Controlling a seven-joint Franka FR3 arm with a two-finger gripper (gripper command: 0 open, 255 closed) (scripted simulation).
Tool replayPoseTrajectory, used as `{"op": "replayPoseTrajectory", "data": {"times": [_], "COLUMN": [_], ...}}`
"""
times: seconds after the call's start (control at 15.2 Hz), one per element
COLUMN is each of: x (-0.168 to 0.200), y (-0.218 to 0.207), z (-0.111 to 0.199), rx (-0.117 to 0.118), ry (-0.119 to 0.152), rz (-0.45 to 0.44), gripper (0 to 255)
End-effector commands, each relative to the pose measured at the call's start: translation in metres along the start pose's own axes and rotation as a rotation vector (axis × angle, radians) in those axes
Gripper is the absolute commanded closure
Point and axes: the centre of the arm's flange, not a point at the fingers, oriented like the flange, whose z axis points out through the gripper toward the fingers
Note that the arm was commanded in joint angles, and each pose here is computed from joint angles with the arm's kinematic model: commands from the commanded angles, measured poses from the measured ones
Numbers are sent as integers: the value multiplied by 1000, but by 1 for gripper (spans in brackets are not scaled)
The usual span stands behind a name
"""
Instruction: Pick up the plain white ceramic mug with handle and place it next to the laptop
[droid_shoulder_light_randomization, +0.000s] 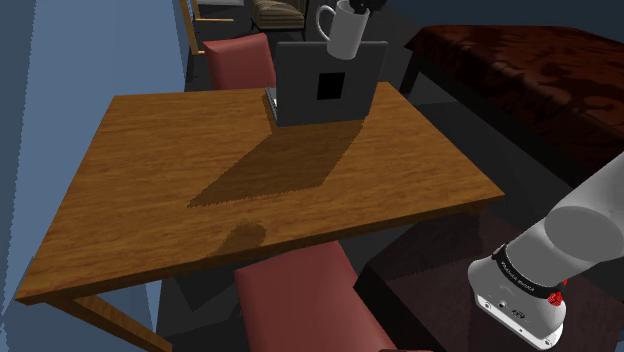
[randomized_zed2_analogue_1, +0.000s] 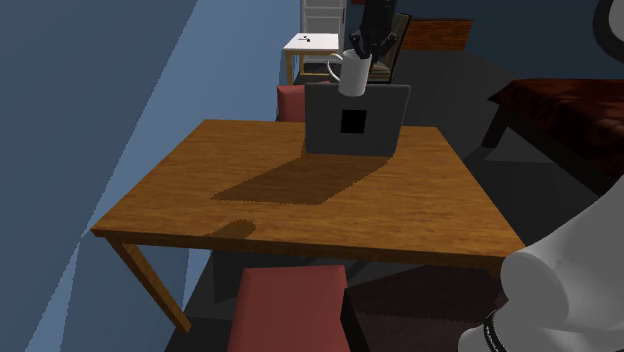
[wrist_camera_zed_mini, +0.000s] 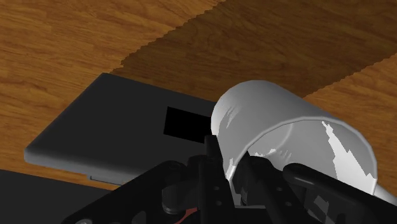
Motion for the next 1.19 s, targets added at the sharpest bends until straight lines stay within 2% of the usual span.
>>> {"op": "replayPoseTrajectory", "data": {"times": [0.0,1.12], "x": [-2,-17], "y": [1,3], "z": [10,98], "rx": [0,0], "ry": [1,1], "rz": [0,0], "gripper": [255,255]}}
